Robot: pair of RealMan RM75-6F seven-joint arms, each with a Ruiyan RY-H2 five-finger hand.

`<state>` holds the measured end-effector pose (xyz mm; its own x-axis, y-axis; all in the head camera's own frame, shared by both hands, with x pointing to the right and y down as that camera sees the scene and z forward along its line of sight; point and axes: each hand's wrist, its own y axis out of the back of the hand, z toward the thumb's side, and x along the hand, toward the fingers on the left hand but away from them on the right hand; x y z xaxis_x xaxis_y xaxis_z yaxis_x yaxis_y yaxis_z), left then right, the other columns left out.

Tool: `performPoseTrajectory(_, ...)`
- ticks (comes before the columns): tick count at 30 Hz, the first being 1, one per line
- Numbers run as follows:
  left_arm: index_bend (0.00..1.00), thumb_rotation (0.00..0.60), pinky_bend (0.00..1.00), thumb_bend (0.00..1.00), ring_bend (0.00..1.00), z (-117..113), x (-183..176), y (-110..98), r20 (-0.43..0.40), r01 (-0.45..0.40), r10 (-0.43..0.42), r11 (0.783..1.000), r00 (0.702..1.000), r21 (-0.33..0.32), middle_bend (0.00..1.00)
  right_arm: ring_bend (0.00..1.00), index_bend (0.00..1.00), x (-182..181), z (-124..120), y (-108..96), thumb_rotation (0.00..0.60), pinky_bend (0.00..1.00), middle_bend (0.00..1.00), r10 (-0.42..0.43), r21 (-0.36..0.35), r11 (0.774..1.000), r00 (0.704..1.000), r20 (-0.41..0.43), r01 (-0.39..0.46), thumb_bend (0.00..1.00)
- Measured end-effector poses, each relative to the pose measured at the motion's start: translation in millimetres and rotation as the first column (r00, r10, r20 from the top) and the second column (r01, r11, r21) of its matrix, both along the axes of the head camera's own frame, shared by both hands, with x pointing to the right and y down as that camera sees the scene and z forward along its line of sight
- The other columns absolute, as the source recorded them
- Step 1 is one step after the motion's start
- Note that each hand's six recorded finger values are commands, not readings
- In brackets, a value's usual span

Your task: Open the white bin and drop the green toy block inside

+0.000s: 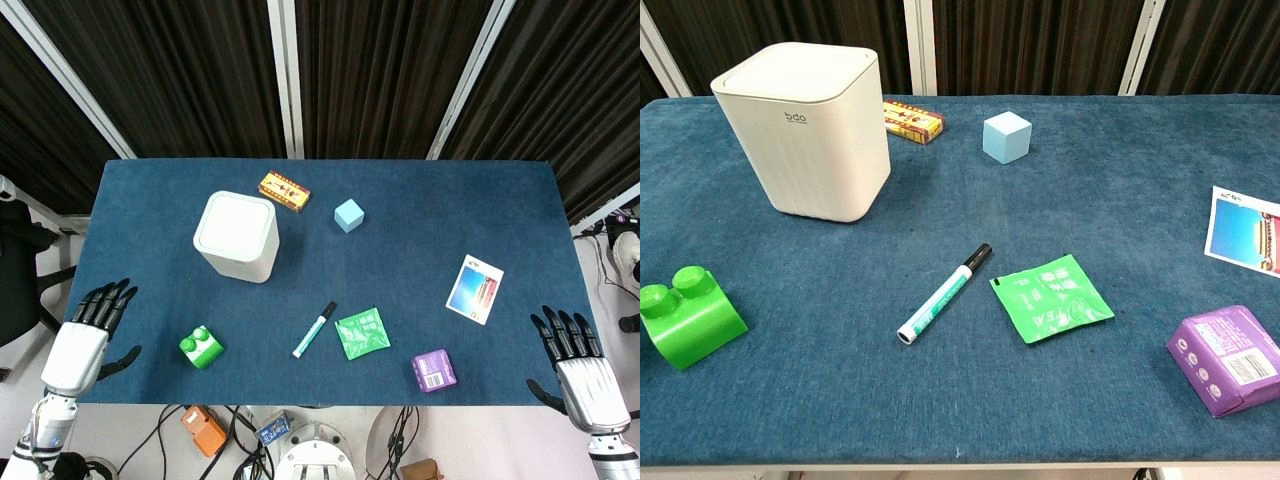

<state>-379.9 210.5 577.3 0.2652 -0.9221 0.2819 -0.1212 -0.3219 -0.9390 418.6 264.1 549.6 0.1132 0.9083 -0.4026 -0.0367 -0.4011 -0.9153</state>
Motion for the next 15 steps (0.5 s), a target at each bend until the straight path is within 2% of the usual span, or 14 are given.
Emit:
performPoseTrajectory(3,0.01,0.600,0.75,0.26,0.72,-6,30,-32,-0.094,-0.011,0.013,1.000,0.995,0.020,0.08,0.00,0.00,0,2,-1,0.600,0.00,0.00,0.003,-0.005,1.000,1.000,-0.004,-0.003,0.31)
performPoseTrajectory(7,0.03,0.600,0.79,0.33,0.77,-8,60,-70,-0.159,-0.009,0.009,1.000,0.987,0.004,0.10,0.00,0.00,2,3,-4,0.600,0.00,0.00,0.009,-0.010,1.000,1.000,-0.007,-0.009,0.31)
performPoseTrajectory(11,0.06,0.600,0.81,0.35,0.80,-5,84,-96,-0.141,-0.012,0.009,1.000,0.990,-0.020,0.11,0.00,0.00,4,4,-6,0.600,0.00,0.00,0.015,-0.012,1.000,1.000,-0.009,-0.015,0.31)
performPoseTrajectory(15,0.07,0.600,0.82,0.35,0.80,6,100,-104,-0.069,-0.033,0.029,0.998,0.997,-0.060,0.11,0.00,0.00,4,5,-7,0.600,0.00,0.00,0.015,-0.015,1.000,1.000,-0.011,-0.015,0.31)
